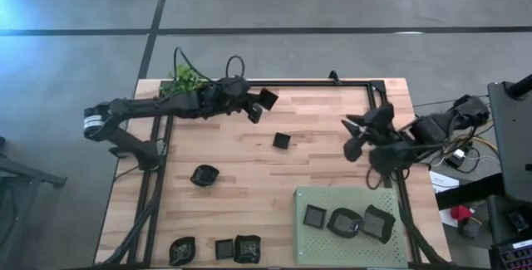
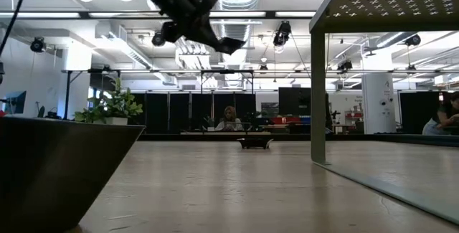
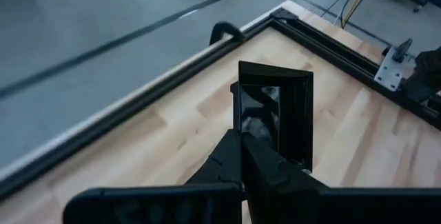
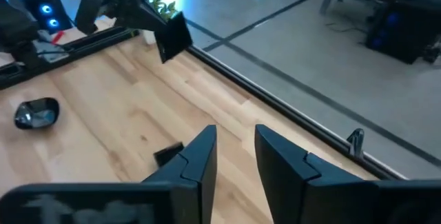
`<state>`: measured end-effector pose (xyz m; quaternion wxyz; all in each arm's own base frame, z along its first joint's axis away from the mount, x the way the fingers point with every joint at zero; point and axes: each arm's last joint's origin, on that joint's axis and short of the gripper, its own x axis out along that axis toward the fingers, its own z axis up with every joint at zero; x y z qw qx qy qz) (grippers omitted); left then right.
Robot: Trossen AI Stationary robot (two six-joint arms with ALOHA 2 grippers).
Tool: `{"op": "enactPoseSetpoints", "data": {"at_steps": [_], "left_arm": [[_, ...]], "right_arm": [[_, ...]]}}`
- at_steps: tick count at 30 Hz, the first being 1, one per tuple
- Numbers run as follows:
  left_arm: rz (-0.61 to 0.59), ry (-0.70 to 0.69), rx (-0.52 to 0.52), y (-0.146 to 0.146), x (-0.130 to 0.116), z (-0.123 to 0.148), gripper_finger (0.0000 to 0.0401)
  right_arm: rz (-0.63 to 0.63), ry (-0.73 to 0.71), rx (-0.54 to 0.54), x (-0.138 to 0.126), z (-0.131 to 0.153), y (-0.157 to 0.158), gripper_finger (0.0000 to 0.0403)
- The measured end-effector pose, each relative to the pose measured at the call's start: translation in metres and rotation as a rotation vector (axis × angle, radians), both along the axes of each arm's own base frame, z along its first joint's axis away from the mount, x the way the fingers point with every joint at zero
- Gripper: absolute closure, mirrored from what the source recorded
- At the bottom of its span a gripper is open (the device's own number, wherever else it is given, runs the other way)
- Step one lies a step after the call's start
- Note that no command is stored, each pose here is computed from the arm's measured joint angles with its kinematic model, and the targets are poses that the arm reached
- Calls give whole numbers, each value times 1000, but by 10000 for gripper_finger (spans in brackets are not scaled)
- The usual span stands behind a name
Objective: Pick & Place Mini shaped plates
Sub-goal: Stack the square plate in the square plate on the shelf
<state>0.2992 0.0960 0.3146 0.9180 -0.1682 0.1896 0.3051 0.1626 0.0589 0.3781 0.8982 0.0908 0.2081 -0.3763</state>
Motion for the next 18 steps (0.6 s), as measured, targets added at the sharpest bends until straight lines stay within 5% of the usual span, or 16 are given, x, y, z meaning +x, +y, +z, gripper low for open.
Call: {"op": "enactPoseSetpoints", "data": {"at_steps": [9, 18], "left_arm": [[-149, 56, 130, -1, 42, 12, 401], [-261, 63, 265, -18, 52, 27, 401]], "right_arm": [[57, 77, -33, 37, -1, -13, 300], [221, 149, -36, 65, -4, -32, 308]]}}
